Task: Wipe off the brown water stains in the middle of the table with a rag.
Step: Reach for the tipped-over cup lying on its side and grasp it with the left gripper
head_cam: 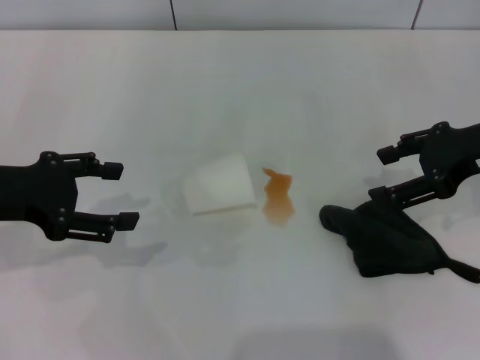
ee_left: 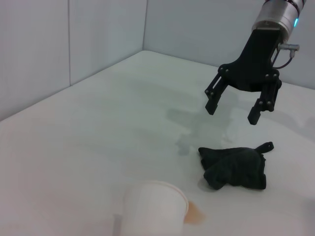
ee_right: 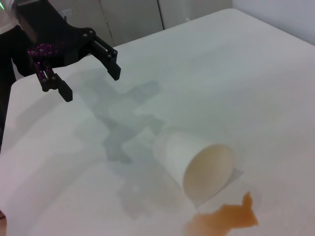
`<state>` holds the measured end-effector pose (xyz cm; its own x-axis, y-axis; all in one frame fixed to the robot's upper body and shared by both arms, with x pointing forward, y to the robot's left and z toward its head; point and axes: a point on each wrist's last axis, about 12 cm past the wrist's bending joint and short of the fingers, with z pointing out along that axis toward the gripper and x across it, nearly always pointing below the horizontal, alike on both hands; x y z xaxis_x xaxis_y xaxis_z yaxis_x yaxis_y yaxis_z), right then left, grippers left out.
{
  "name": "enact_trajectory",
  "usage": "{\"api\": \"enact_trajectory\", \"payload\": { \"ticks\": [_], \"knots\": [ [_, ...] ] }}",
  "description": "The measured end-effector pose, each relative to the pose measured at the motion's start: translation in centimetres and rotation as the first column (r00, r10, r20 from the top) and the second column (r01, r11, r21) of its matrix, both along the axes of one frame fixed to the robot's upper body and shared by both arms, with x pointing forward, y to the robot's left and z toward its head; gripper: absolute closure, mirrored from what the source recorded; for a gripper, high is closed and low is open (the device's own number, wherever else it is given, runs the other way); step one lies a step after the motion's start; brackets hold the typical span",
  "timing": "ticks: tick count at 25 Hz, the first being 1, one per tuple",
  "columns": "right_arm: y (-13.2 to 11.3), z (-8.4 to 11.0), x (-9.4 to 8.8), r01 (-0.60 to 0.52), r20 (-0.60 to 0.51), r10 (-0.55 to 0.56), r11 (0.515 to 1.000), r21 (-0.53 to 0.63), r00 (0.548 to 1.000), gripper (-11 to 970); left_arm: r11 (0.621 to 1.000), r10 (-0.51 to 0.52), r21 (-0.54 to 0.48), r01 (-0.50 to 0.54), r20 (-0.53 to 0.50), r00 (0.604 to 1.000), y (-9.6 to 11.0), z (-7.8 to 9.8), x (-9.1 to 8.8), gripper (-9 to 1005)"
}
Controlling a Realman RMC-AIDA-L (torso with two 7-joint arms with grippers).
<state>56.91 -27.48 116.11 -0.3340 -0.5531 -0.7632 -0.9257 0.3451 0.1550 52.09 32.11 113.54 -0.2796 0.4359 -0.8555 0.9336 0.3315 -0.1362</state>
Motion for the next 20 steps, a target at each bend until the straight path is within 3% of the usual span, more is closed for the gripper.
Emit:
{"api": "enact_trajectory", "payload": {
  "ticks": [20],
  "knots": [
    [0.08, 0.09, 0.11, -0.004, 0.007, 0.004, 1.0, -0.001, 1.0, 165, 1.0, 0.003, 0.001, -0.003, -0.006, 1.0, -0.14, 0.33, 0.4, 115]
  ]
}}
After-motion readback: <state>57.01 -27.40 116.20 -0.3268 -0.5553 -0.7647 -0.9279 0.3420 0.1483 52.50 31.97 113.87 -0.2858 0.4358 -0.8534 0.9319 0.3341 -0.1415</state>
